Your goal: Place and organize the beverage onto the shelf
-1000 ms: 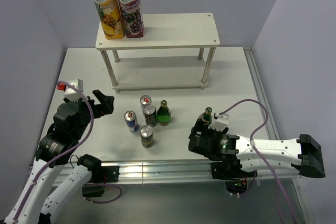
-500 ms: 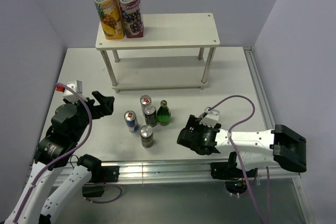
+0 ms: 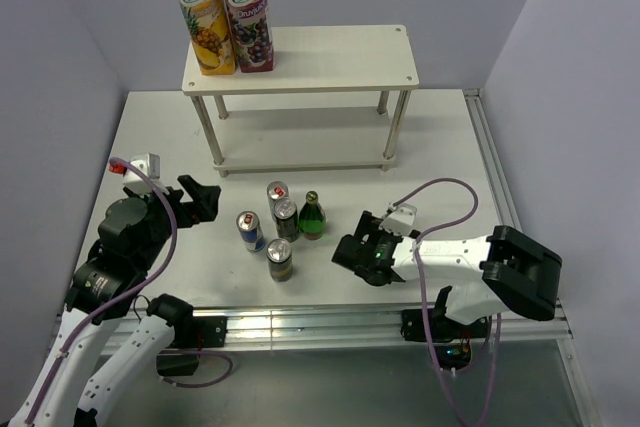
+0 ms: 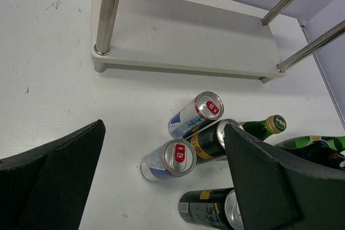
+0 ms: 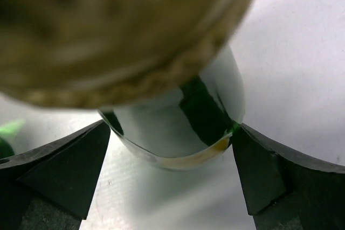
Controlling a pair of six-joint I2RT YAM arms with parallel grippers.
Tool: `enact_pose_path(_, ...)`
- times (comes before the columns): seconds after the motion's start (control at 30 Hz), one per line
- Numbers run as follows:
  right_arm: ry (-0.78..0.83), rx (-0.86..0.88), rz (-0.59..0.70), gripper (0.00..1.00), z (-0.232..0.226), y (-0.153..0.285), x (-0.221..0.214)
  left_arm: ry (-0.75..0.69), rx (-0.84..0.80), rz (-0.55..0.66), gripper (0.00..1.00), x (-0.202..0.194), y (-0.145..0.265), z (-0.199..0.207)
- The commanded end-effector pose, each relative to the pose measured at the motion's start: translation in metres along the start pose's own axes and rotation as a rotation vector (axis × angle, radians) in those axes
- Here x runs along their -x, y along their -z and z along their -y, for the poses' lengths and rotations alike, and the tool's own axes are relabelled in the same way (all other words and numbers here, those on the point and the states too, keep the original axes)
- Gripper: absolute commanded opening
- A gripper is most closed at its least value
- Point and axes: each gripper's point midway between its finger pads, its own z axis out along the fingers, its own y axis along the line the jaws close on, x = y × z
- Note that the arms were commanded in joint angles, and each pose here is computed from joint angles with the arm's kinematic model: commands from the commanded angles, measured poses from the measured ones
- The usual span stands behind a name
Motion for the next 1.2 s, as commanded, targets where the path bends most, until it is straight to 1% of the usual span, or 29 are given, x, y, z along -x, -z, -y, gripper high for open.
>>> enact_pose_path(0.0, -0.061, 0.000, 0.078, 1.00, -0.015, -0.007, 0.015, -0.016, -0.042, 0.027, 0.99, 0.006, 0.000, 0.007)
enact_pose_path(0.23, -0.043, -0.057, 0.102, 1.00, -0.010, -0.022, 0.009, -0.018, -0.049, 0.020, 0.99, 0.005, 0.000, 0.009)
enact_pose_path(0.37, -0.063, -0.076, 0.112, 1.00, -0.007, -0.032, 0.010, -0.020, -0.045, 0.012, 0.99, 0.003, -0.002, 0.008)
enact_pose_path(0.57, -0.073, -0.102, 0.123, 0.97, -0.004, -0.043, 0.012, -0.022, -0.044, 0.003, 0.99, 0.001, -0.004, 0.008)
enact_pose_path(0.63, -0.070, -0.114, 0.128, 0.93, -0.003, -0.046, 0.012, -0.022, -0.045, 0.001, 0.99, 0.001, -0.004, 0.009)
enact_pose_path(0.67, -0.072, -0.117, 0.130, 0.90, -0.003, -0.047, 0.013, -0.022, -0.042, -0.002, 0.99, 0.000, -0.005, 0.008)
enact_pose_path(0.7, -0.072, -0.118, 0.131, 0.82, -0.004, -0.047, 0.014, -0.022, -0.041, -0.004, 0.99, 0.000, -0.005, 0.008)
enact_pose_path(0.77, -0.069, -0.122, 0.135, 0.72, -0.005, -0.049, 0.015, -0.022, -0.039, -0.004, 0.99, 0.000, -0.005, 0.008)
enact_pose_path(0.8, -0.063, -0.127, 0.135, 0.62, -0.004, -0.050, 0.015, -0.022, -0.039, -0.005, 0.99, 0.000, -0.005, 0.008)
enact_pose_path(0.87, -0.055, -0.126, 0.133, 0.54, -0.005, -0.050, 0.016, -0.022, -0.038, -0.003, 0.99, 0.000, -0.005, 0.008)
enact_pose_path(0.9, -0.050, -0.125, 0.134, 0.47, -0.005, -0.051, 0.016, -0.022, -0.037, -0.006, 0.99, -0.001, -0.006, 0.007)
enact_pose_path(0.97, -0.044, -0.114, 0.126, 0.39, -0.008, -0.051, 0.015, -0.022, -0.033, -0.006, 0.99, -0.001, -0.007, 0.007)
enact_pose_path(1.03, -0.039, -0.099, 0.117, 0.24, -0.011, -0.050, 0.015, -0.021, -0.034, -0.004, 0.99, 0.000, -0.006, 0.007)
enact_pose_path(1.07, -0.036, -0.092, 0.107, 0.21, -0.014, -0.049, 0.015, -0.022, -0.031, -0.004, 0.99, -0.001, -0.006, 0.006)
enact_pose_path(1.1, -0.041, -0.079, 0.104, 0.06, -0.017, -0.047, 0.018, -0.021, -0.030, -0.006, 0.99, -0.001, -0.007, 0.006)
enact_pose_path(1.13, -0.041, -0.069, 0.104, 0.00, -0.020, -0.045, 0.020, -0.021, -0.029, -0.004, 0.99, -0.001, -0.007, 0.006)
enact_pose_path(1.17, -0.039, -0.051, 0.105, 0.00, -0.026, -0.040, 0.026, -0.018, -0.029, -0.001, 0.99, 0.000, -0.006, 0.006)
